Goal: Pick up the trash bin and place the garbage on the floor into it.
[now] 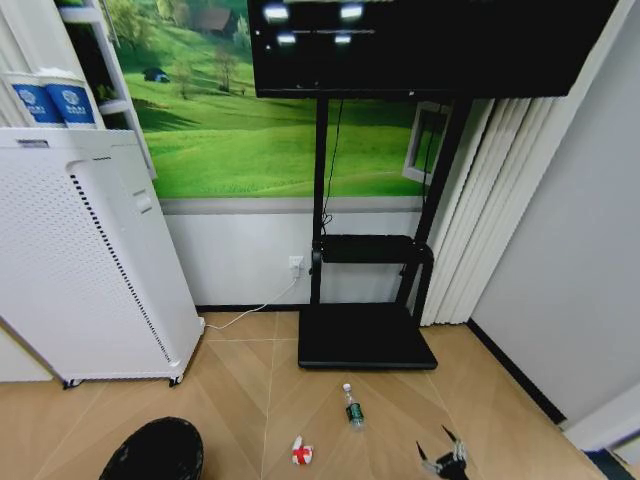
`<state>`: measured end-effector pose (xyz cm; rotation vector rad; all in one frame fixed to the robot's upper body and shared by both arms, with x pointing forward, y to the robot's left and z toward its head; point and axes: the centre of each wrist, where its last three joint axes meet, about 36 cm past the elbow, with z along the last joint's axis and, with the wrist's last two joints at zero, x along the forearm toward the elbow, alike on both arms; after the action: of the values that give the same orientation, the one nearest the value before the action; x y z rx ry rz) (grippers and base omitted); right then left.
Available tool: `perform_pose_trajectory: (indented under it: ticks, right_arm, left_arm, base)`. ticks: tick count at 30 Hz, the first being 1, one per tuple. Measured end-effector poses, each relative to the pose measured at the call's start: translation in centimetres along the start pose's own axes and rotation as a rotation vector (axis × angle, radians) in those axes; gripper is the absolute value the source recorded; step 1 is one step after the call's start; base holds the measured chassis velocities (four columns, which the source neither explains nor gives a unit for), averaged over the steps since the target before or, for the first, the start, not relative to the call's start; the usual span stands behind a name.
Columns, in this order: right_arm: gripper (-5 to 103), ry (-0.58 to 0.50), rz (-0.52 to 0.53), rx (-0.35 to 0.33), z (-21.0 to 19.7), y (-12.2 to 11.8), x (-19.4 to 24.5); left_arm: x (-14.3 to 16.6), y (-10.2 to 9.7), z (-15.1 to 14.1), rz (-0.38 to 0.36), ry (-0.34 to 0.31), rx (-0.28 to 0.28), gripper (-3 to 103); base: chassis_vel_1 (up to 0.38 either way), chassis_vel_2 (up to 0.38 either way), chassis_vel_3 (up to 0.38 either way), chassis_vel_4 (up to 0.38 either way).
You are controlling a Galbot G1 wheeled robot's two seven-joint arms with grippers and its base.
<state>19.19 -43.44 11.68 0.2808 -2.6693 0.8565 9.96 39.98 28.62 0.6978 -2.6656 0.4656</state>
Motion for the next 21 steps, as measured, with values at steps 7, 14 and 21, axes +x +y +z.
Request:
perform_pose_trajectory:
  ticks: [7,14,21]
  right_arm:
    - [100,0.011,-0.035,0.006,1.6,0.5,1.1]
    - [100,0.016,-0.102,0.012,3.4,0.3,2.0]
    - [100,0.004,-0.148,0.033,4.3,-0.3,2.5]
  left_arm:
    - [0.2,0.5,-0.2,0.000,-0.007,0.000,7]
    - [0.7,0.9,0.3,-0.006,-0.003,0.001,7]
    - [0.8,1.0,0.4,-0.010,-0.004,0.001,7]
  base:
    - [0.000,0.000,0.000,0.000]
    - [0.000,0.000,0.000,0.000]
    - [0.000,0.000,0.000,0.000]
